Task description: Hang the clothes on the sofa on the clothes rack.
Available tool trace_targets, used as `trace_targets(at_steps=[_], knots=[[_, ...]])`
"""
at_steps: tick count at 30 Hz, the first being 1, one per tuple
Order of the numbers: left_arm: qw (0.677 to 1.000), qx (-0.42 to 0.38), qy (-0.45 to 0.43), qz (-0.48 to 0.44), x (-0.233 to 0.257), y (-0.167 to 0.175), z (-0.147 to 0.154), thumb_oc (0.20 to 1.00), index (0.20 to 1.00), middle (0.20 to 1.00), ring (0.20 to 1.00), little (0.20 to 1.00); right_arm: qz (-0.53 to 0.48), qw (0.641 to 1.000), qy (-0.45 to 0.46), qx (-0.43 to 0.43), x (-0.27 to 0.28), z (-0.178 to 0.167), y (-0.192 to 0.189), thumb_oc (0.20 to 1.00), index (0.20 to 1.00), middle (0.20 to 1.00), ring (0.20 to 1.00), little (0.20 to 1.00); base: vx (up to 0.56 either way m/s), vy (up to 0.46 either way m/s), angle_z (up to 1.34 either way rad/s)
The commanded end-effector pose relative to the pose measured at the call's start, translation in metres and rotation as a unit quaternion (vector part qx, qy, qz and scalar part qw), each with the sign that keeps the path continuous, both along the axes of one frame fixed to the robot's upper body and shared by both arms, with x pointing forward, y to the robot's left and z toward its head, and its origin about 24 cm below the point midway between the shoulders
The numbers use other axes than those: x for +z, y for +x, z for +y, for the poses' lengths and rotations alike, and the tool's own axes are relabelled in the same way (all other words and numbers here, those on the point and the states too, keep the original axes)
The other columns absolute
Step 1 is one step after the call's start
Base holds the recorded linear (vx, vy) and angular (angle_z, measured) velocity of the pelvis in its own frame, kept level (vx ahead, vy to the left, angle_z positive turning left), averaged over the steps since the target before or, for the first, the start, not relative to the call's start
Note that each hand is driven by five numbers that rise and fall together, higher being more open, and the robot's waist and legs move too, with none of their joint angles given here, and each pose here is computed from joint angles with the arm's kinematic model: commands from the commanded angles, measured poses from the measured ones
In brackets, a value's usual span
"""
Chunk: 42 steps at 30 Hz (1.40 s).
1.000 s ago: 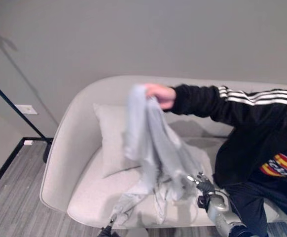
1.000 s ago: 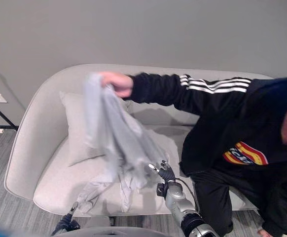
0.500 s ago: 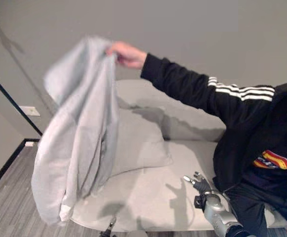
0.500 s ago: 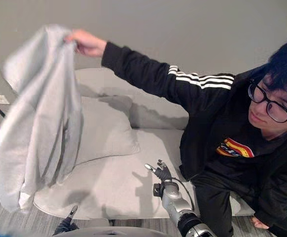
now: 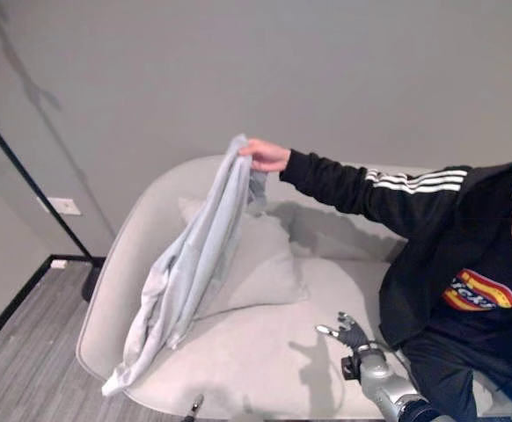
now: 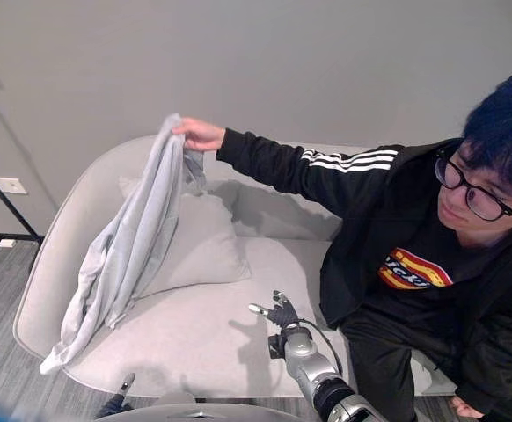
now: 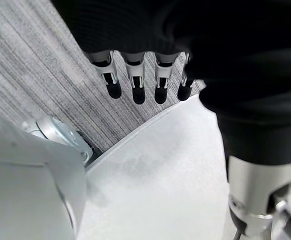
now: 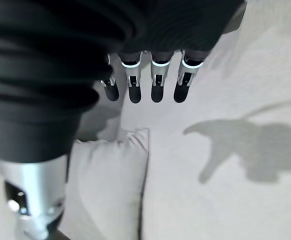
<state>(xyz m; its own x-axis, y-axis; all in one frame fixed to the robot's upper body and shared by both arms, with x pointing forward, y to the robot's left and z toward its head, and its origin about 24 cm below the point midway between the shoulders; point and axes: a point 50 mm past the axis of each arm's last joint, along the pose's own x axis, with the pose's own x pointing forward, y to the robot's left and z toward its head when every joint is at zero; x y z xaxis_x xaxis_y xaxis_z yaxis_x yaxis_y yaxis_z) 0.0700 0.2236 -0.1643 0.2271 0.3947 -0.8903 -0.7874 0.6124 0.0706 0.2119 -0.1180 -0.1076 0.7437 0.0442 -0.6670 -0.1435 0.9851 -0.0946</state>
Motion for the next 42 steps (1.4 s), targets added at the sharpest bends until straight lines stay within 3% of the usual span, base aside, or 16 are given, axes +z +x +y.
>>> trace_targets(at_steps=[1,5,11,17,27,34,39,42], knots=[[1.000,-0.015,0.014,-0.013,0.003,0.014,0.005,1.000,1.000,1.000,1.000,1.000,-0.052,0.998,0.008,0.018,0.018,0.011,0.024,1.000,1.000,1.000,1.000,1.000,-0.22,-0.182,0.33],[1.000,-0.005,0.003,-0.029,0.004,0.020,-0.003,1.000,1.000,1.000,1.000,1.000,-0.029,0.999,-0.039,0.017,0.011,0.000,0.029,1.000,1.000,1.000,1.000,1.000,-0.19,-0.080,0.44],[0.998,0.056,0.006,-0.002,0.000,0.002,0.000,1.000,1.000,1.000,1.000,1.000,0.033,0.995,-0.099,0.000,-0.009,-0.021,0.010,1.000,1.000,1.000,1.000,1.000,-0.12,0.046,0.65],[1.000,-0.023,0.019,0.007,-0.001,0.006,-0.008,1.000,1.000,1.000,1.000,1.000,0.053,0.993,-0.103,-0.029,-0.017,-0.038,-0.002,1.000,1.000,1.000,1.000,1.000,-0.07,0.260,0.43],[0.999,0.011,0.010,0.031,-0.005,-0.005,-0.009,1.000,1.000,1.000,1.000,1.000,0.069,0.985,-0.113,-0.112,-0.020,-0.073,-0.013,1.000,1.000,1.000,1.000,1.000,0.02,0.477,0.42],[0.994,-0.066,0.085,-0.022,0.015,0.044,0.023,1.000,1.000,1.000,1.000,1.000,0.044,0.988,-0.052,-0.141,-0.013,-0.049,-0.002,1.000,1.000,1.000,1.000,1.000,-0.02,0.538,0.29],[0.989,-0.106,0.105,0.007,0.018,0.036,0.043,1.000,1.000,1.000,1.000,1.000,-0.015,0.994,-0.031,-0.108,0.000,-0.036,0.004,1.000,1.000,1.000,1.000,1.000,0.04,0.449,-0.16],[0.991,-0.075,0.109,-0.003,0.020,0.038,0.049,1.000,1.000,1.000,1.000,1.000,-0.017,0.993,-0.040,-0.107,-0.001,-0.041,0.000,1.000,1.000,1.000,1.000,1.000,0.08,0.301,-0.47]])
